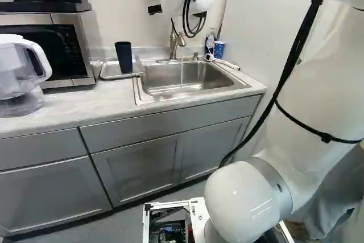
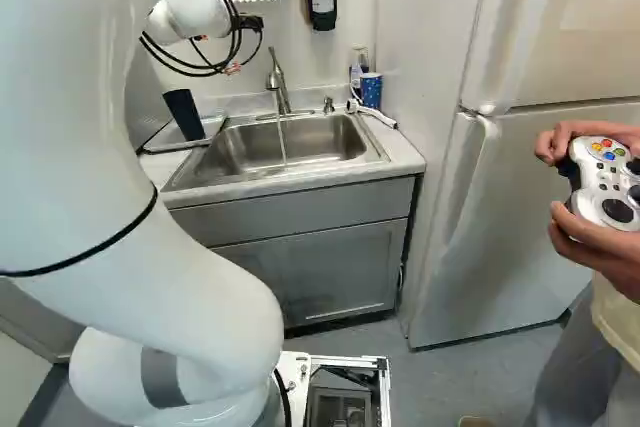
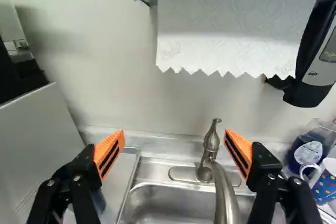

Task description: Rinse the cup and place it in the tray

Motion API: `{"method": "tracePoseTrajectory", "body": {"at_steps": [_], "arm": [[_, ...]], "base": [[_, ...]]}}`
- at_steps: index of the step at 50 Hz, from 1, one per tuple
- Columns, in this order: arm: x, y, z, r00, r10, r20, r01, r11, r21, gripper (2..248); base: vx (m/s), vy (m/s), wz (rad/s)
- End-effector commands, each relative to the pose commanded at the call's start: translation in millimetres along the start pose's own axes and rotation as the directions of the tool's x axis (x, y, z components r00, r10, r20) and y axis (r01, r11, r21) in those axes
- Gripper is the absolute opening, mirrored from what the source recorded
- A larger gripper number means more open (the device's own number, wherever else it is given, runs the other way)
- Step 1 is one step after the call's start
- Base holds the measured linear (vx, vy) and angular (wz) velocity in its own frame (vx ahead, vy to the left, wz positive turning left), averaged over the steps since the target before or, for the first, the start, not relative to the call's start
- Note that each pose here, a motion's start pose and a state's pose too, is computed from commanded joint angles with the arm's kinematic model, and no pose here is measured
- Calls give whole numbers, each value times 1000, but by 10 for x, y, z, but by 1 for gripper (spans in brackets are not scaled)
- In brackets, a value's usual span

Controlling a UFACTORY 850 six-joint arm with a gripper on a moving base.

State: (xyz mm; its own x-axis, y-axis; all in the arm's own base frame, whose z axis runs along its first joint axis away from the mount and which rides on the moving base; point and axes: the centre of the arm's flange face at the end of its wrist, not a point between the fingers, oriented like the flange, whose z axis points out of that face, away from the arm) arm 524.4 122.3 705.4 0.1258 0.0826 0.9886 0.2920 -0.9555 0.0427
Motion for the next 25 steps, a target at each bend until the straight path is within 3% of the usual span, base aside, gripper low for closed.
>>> {"method": "tracePoseTrajectory", "body": {"at_steps": [25], "arm": [[48,160,458,1000,3,-2,-3,1000,-21,247]], "base": [[0,0,0]]}}
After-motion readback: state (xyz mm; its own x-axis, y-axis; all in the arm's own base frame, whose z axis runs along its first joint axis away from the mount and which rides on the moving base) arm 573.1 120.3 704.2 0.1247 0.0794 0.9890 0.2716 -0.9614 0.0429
